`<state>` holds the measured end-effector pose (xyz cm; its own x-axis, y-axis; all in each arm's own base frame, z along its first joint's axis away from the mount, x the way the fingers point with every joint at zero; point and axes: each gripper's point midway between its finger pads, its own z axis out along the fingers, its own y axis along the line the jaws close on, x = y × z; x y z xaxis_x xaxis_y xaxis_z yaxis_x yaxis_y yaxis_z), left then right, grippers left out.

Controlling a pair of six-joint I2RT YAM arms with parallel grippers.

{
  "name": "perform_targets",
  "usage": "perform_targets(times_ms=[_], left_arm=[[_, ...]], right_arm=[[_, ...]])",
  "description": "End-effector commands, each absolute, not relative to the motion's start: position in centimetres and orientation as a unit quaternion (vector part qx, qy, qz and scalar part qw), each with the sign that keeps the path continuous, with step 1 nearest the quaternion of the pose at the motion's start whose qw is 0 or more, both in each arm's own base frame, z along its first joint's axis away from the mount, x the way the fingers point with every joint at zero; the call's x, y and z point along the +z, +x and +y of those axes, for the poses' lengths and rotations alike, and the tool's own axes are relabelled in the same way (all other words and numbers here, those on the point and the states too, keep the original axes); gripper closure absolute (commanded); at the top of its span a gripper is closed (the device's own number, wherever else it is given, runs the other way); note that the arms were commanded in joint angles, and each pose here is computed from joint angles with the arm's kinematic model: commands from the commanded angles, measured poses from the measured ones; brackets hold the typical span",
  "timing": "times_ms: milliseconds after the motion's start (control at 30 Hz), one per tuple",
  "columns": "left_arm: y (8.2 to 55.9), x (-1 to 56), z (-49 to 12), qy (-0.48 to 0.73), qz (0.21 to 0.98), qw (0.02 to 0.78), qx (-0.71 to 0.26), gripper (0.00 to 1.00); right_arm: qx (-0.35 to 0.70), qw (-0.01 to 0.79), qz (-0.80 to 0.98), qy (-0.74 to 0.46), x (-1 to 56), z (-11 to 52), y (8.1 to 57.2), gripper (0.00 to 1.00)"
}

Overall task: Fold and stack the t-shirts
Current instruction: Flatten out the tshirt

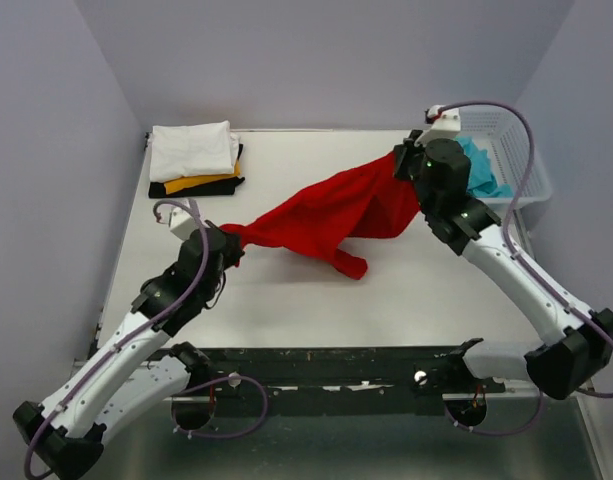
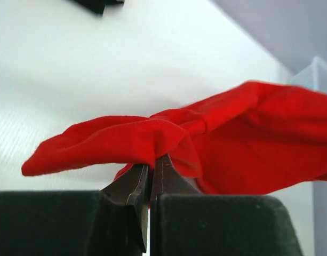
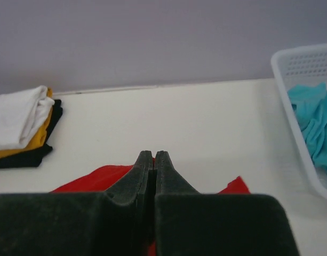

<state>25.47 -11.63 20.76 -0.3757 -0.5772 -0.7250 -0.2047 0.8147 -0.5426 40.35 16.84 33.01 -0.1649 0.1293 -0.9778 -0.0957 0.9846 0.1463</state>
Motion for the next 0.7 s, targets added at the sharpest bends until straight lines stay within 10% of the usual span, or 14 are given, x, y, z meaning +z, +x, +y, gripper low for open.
perform_targets(times_ms=[0, 367, 667], left_arm=[[24.4, 29.6, -7.1, -0.253, 0.734, 0.606, -0.173, 1.00], [16.0, 47.6, -1.9, -0.198, 0.577, 0.742, -0.277, 1.00], [18.4, 46.3, -1.8, -0.218, 0.602, 0.736, -0.221, 1.00]], right_arm=[[0.086, 0.709, 0.699, 0.031, 40.1, 14.0, 36.9, 0.99], [0.167, 0.796, 0.582, 0.024, 53.3, 9.3, 26.2, 0.99], [0.194, 0.770, 0.606, 0.053, 50.3, 8.4, 24.3, 0.99]])
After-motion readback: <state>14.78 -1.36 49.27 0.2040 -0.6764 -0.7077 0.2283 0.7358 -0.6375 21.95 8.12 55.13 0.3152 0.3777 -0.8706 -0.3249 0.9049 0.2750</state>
